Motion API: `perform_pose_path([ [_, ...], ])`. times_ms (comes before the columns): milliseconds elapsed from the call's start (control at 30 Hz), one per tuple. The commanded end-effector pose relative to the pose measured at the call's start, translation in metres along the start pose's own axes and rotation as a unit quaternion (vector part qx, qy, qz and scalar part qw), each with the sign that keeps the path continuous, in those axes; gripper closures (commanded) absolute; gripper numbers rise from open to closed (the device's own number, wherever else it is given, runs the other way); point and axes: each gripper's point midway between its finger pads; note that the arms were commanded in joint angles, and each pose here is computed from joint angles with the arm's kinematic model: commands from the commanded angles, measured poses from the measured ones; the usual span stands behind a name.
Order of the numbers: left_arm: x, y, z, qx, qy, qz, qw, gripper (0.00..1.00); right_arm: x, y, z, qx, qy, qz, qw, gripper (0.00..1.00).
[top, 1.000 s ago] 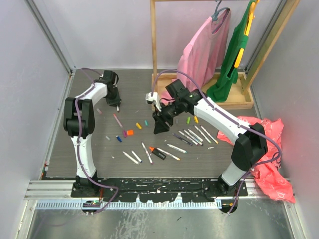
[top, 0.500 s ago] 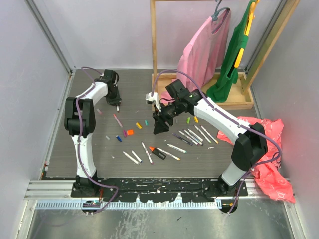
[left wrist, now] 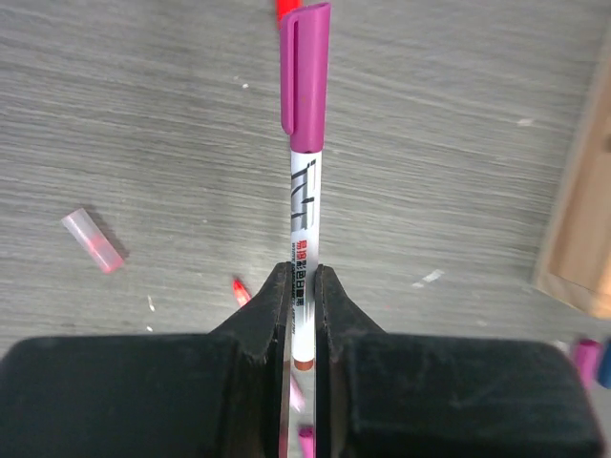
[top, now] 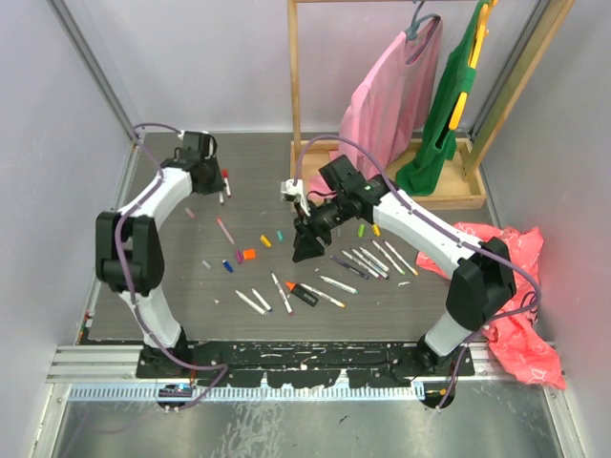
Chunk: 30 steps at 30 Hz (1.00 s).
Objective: Open the pen caps
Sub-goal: Pick up the pen from the center of the board.
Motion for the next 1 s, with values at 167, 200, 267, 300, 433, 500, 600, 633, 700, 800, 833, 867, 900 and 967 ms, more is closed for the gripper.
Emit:
perform_pose_path([
  [167, -0.057, -0.12, -0.041, -0.242, -0.047, 0.187, 0.951, 1.0, 0.028, -0.045, -0.044, -0.139, -0.023, -0.007, 0.99, 0.47],
  [200, -0.067, -0.133, -0.036, -0.268, -0.052, 0.222, 0.936, 1.0, 0.026, -0.051, -0.048, -0.161, -0.012, -0.002, 0.987, 0.47],
  [267, -0.085, -0.173, -0.035, -0.335, -0.053, 0.282, 0.897, 1.0, 0.023, -0.065, -0.055, -0.208, 0.015, 0.0, 0.978, 0.47],
  [300, -0.095, -0.189, -0.033, -0.365, -0.048, 0.305, 0.878, 1.0, 0.022, -0.074, -0.059, -0.234, 0.021, -0.002, 0.972, 0.47],
  [433, -0.123, -0.23, -0.007, -0.418, -0.039, 0.355, 0.835, 1.0, 0.021, -0.092, -0.057, -0.305, 0.058, -0.038, 0.95, 0.42],
  [500, -0.133, -0.248, 0.004, -0.436, -0.038, 0.375, 0.817, 1.0, 0.026, -0.095, -0.056, -0.326, 0.06, -0.062, 0.941, 0.39],
  [600, -0.147, -0.269, 0.019, -0.45, -0.037, 0.4, 0.798, 1.0, 0.033, -0.097, -0.054, -0.339, 0.047, -0.077, 0.936, 0.35],
  [633, -0.15, -0.273, 0.024, -0.453, -0.04, 0.402, 0.795, 1.0, 0.035, -0.098, -0.054, -0.342, 0.04, -0.081, 0.935, 0.34],
  [700, -0.157, -0.284, 0.033, -0.459, -0.044, 0.414, 0.785, 1.0, 0.038, -0.098, -0.053, -0.346, 0.035, -0.089, 0.933, 0.32],
  [800, -0.176, -0.297, 0.049, -0.457, -0.037, 0.436, 0.775, 1.0, 0.044, -0.099, -0.05, -0.36, 0.027, -0.103, 0.927, 0.29],
  [833, -0.182, -0.3, 0.053, -0.456, -0.033, 0.441, 0.772, 1.0, 0.047, -0.1, -0.05, -0.366, 0.02, -0.108, 0.924, 0.27],
  [867, -0.188, -0.303, 0.057, -0.455, -0.029, 0.446, 0.77, 1.0, 0.049, -0.101, -0.049, -0.373, 0.012, -0.112, 0.921, 0.25],
  [900, -0.194, -0.306, 0.06, -0.455, -0.024, 0.45, 0.768, 1.0, 0.052, -0.102, -0.048, -0.379, 0.003, -0.115, 0.918, 0.24],
  [967, -0.207, -0.311, 0.066, -0.453, -0.012, 0.457, 0.765, 1.0, 0.054, -0.103, -0.047, -0.386, -0.004, -0.115, 0.915, 0.22],
])
Point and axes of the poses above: each gripper's point midway between its finger pads, its own y axis out along the fingers, its own x axis along the line the jaws close on, z = x × y, and after that the axes turned 14 degrees about y, right-handed
